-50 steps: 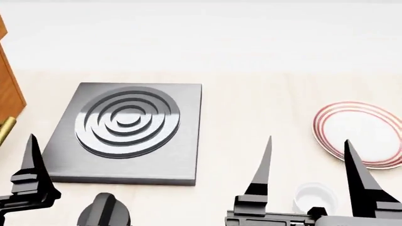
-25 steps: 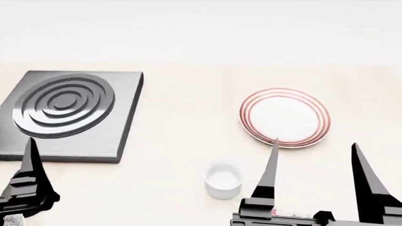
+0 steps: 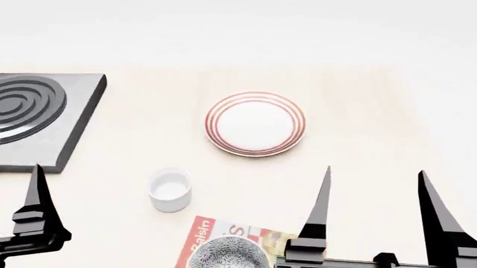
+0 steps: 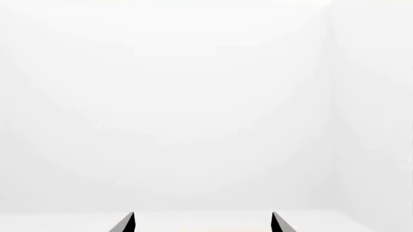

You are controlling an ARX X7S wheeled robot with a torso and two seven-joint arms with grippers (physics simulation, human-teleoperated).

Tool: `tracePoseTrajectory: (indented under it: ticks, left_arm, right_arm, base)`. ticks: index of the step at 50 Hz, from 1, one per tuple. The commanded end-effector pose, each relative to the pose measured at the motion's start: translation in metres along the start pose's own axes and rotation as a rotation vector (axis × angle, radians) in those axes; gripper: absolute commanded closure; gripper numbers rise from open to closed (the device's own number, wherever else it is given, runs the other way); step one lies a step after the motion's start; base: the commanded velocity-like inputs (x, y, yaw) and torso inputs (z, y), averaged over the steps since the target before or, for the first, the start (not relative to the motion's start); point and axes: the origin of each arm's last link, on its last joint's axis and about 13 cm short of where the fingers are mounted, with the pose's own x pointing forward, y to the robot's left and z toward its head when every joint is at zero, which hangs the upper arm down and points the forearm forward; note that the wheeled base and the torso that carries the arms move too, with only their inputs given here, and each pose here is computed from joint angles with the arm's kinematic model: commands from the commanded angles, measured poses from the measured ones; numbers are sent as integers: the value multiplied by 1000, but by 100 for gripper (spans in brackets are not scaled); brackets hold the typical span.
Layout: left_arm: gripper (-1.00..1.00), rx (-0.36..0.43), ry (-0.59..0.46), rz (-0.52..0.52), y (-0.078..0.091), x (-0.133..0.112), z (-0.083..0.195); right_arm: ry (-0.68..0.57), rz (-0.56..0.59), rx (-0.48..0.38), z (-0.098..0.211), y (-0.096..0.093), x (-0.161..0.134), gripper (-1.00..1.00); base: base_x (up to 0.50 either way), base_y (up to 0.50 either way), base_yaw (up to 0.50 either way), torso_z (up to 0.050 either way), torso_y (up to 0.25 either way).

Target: Pick the akita bowl on the cookies box and place it on the plate.

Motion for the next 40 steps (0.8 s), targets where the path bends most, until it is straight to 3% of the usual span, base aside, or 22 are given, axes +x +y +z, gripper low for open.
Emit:
tracePoseTrajectory:
  ticks: [1, 12, 14, 20, 34, 40]
  left_arm:
    - [-100, 1, -2, -5, 0, 0, 1]
    - [-100, 3, -9, -9, -1, 1, 4]
    - [-100, 2, -8, -8, -2, 1, 4]
    - [-100, 2, -7, -9, -2, 1, 4]
    - [-100, 3, -4, -7, -1, 1, 2]
    - [-100, 11, -1, 8, -2, 1, -1]
  right_arm:
    - [-6, 16, -1, 1, 0, -1, -100]
    - [21, 15, 9, -1, -2, 1, -100]
    - [37, -2, -26, -3, -1, 3, -100]
    - [16, 1, -15, 1, -1, 1, -100]
    - [-16, 0, -67, 0, 0, -1, -100]
    - [-17, 22, -53, 1, 0, -2, -100]
  base:
    - [-78, -500, 0, 0, 0]
    - [-6, -500, 0, 0, 0]
    - [0, 0, 0, 0, 0]
    - [0, 0, 0, 0, 0]
    - [485, -1, 0, 0, 0]
    - [500, 0, 0, 0, 0]
